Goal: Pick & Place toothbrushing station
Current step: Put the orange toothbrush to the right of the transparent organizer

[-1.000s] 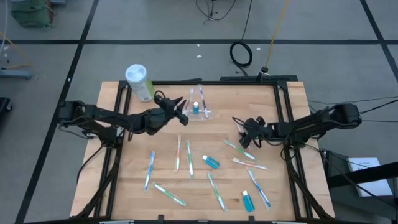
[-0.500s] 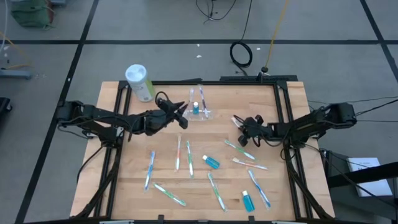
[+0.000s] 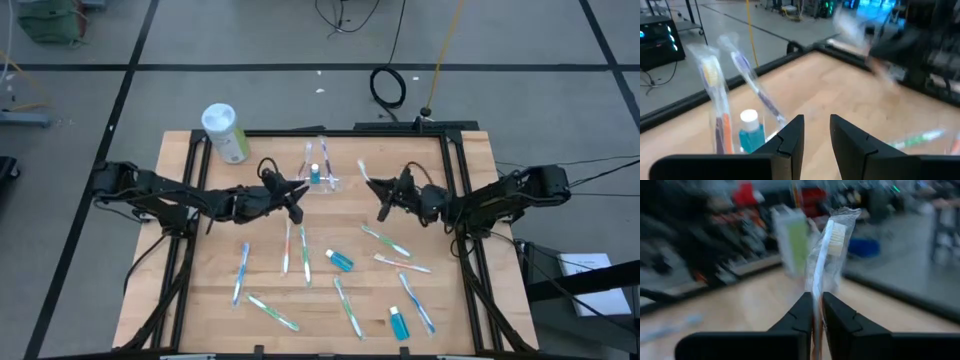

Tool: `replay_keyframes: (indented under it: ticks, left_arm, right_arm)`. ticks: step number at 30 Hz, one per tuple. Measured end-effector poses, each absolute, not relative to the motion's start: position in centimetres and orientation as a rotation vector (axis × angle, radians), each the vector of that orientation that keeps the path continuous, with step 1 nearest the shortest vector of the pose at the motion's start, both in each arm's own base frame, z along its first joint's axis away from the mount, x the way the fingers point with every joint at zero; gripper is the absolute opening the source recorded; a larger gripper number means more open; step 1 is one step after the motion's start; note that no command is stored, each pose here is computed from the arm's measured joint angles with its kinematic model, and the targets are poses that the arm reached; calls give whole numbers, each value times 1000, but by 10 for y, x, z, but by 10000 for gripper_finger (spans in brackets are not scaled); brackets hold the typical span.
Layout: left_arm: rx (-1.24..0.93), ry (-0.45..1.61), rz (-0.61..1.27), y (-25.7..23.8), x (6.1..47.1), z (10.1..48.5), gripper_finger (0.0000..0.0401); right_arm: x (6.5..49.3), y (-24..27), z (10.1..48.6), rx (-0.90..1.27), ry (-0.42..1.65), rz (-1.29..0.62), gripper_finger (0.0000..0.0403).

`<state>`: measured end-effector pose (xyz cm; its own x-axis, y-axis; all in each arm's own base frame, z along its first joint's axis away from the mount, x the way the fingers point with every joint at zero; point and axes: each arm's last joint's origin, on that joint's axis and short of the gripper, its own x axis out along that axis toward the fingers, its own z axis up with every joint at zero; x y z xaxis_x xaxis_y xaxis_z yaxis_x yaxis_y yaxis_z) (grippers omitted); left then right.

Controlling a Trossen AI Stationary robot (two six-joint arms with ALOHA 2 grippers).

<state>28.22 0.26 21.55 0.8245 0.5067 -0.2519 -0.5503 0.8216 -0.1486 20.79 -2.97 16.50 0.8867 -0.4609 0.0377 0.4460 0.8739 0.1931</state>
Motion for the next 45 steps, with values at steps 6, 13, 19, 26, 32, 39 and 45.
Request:
replay_keyframes:
  ticks: [6,13,19,26,32,39,45]
  left_arm:
    - [-219,214,543,-6,282,215,97]
    - [-235,209,548,-7,282,215,97]
    - [-238,207,549,-7,282,215,97]
    - [-234,207,549,-7,282,215,97]
    - [-229,198,549,-7,282,216,97]
    - [-223,192,537,-7,282,217,97]
    - [-215,199,530,-7,282,217,97]
  right_arm:
    - [208,-27,178,144,-197,-382,33]
    - [211,-23,184,124,-227,-229,14]
    - [219,-13,190,148,-230,-108,26]
    - [238,-2,202,97,-253,-94,16]
    - [275,-11,215,22,-279,-317,20]
    - [318,-57,211,-17,-282,-689,20]
    - [354,-85,176,0,-220,-693,19]
